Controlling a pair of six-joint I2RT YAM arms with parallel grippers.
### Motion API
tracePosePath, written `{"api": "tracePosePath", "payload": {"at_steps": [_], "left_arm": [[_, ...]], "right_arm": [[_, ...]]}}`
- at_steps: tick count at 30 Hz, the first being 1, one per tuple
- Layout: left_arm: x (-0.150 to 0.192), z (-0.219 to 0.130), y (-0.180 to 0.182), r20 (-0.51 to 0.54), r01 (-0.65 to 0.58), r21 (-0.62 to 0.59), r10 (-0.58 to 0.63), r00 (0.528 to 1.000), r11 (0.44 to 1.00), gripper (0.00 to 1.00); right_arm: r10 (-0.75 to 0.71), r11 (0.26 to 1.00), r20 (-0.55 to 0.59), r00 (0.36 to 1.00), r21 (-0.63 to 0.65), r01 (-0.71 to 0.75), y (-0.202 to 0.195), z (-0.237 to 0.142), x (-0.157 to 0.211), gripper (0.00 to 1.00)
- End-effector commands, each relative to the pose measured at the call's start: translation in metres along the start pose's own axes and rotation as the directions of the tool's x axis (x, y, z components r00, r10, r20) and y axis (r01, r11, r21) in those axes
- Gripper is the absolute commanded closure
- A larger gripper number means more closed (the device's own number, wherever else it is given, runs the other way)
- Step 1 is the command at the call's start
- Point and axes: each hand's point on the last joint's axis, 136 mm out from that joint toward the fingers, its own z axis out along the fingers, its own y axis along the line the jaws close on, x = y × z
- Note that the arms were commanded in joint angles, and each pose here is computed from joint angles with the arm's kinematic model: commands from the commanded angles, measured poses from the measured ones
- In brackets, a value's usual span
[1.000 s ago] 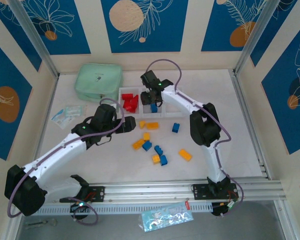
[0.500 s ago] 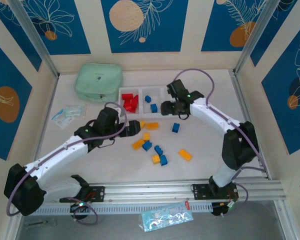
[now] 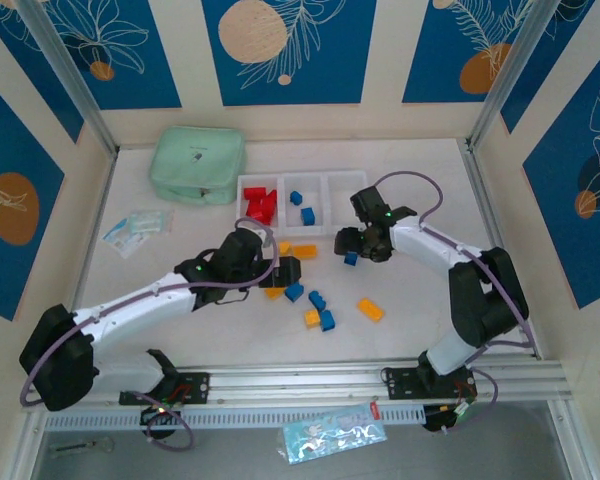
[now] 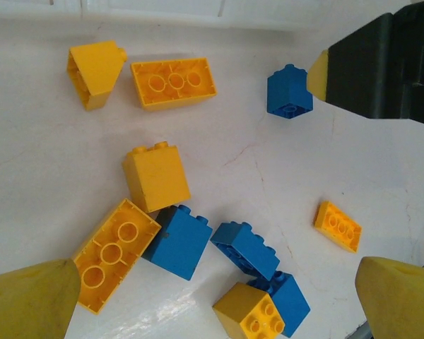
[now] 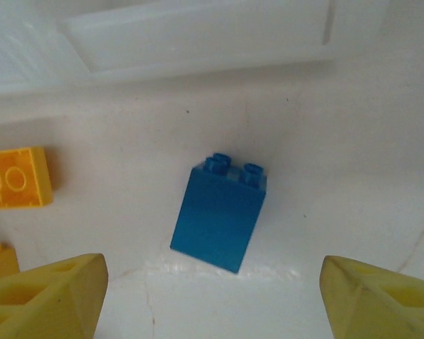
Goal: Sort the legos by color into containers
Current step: Pick up the lego from the center of the table.
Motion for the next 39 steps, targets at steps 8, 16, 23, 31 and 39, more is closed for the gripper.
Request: {"api": "tracePosePath", "payload": {"at_steps": [8,16,23,31,39], "left_arm": [[-0.004,0.001,-0.002,0.039,0.003,-0.009,-0.002,0.999,1.0,0.01],[-0.005,-0.001,0.0,0.038,-0.005,-0.023,0.006,0.999,1.0,0.01],[-0.008,-0.003,-0.003,0.048,-0.01,-0.021,0.011,0.999,1.0,0.01],[-0.016,-0.013,-0.004,0.075,-0.023,-0.028,0.025,0.997,0.999,0.01],[-0.038,-0.033,0.006,0.126,-0.035,-0.059,0.042,0.991,0.998,0.01]], "right_arm": [[0.021,0.999,0.037,0.999,0.046,-0.023,0.008,0.027,-0.018,0.33],[-0.02,0.997,0.022,1.0,0.076,0.018,0.006,0.036,-0.019,0.49],[-0.074,0.993,0.026,0.997,0.094,0.071,0.008,0.028,-0.014,0.61],[-0.172,0.98,0.072,0.982,0.119,0.163,0.024,-0.003,-0.016,0.64],[-0.267,0.963,0.168,0.949,0.065,0.26,0.076,-0.033,-0.045,0.64]]}}
